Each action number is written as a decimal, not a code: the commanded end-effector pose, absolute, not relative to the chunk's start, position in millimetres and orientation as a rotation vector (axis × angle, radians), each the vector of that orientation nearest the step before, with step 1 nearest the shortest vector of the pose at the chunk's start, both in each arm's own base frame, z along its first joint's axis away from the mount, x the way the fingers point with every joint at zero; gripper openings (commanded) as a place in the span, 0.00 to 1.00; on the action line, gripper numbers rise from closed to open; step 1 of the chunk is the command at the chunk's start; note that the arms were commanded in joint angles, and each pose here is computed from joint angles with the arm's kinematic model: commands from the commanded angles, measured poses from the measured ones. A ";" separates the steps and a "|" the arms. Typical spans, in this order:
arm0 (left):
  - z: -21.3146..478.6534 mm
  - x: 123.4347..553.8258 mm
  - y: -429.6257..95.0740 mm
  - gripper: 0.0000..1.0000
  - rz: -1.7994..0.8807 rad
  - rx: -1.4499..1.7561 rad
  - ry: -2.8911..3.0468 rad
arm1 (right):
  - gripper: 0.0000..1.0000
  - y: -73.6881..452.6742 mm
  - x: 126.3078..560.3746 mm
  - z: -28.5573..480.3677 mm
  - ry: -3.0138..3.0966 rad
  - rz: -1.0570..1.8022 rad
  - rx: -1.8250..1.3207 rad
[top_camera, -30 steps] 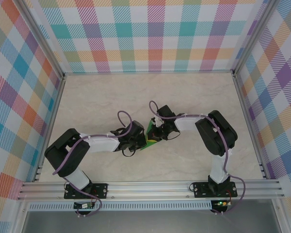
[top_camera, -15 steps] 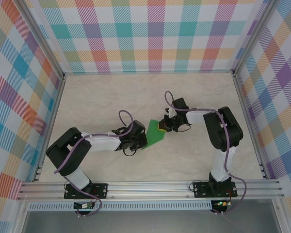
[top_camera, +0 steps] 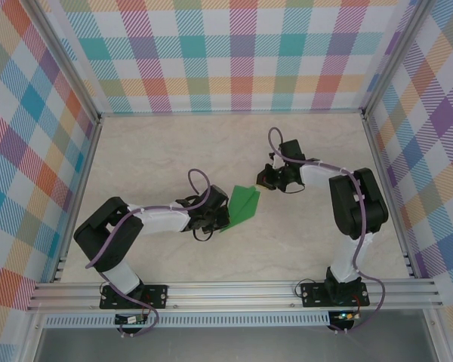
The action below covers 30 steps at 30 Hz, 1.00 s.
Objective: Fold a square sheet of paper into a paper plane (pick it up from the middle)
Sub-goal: Fourth fold the wing at the center of the table.
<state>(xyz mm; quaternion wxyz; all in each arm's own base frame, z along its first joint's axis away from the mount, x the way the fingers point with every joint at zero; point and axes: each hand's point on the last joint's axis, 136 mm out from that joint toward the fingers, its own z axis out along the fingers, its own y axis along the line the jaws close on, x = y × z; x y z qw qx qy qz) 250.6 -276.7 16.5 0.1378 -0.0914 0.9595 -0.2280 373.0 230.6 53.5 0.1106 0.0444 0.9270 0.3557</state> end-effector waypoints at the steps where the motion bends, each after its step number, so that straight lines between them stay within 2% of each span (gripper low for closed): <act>1: -34.0 204.7 -215.4 0.00 -0.240 -0.246 2.998 | 0.04 260.0 346.7 63.5 2.740 1.116 -0.033; 6: -34.1 205.1 -216.7 0.00 -0.241 -0.243 3.003 | 0.04 289.1 317.8 52.5 2.794 1.172 -0.159; 11: -36.1 202.5 -214.7 0.00 -0.223 -0.244 3.018 | 0.03 289.3 314.2 31.4 2.848 1.147 -0.165; 19: -42.3 194.9 -207.6 0.00 -0.184 -0.258 3.045 | 0.03 252.7 350.1 7.8 2.842 1.089 0.019; 30: -57.3 182.9 -199.3 0.00 -0.183 -0.267 3.068 | 0.04 195.1 405.4 12.1 2.758 0.919 0.275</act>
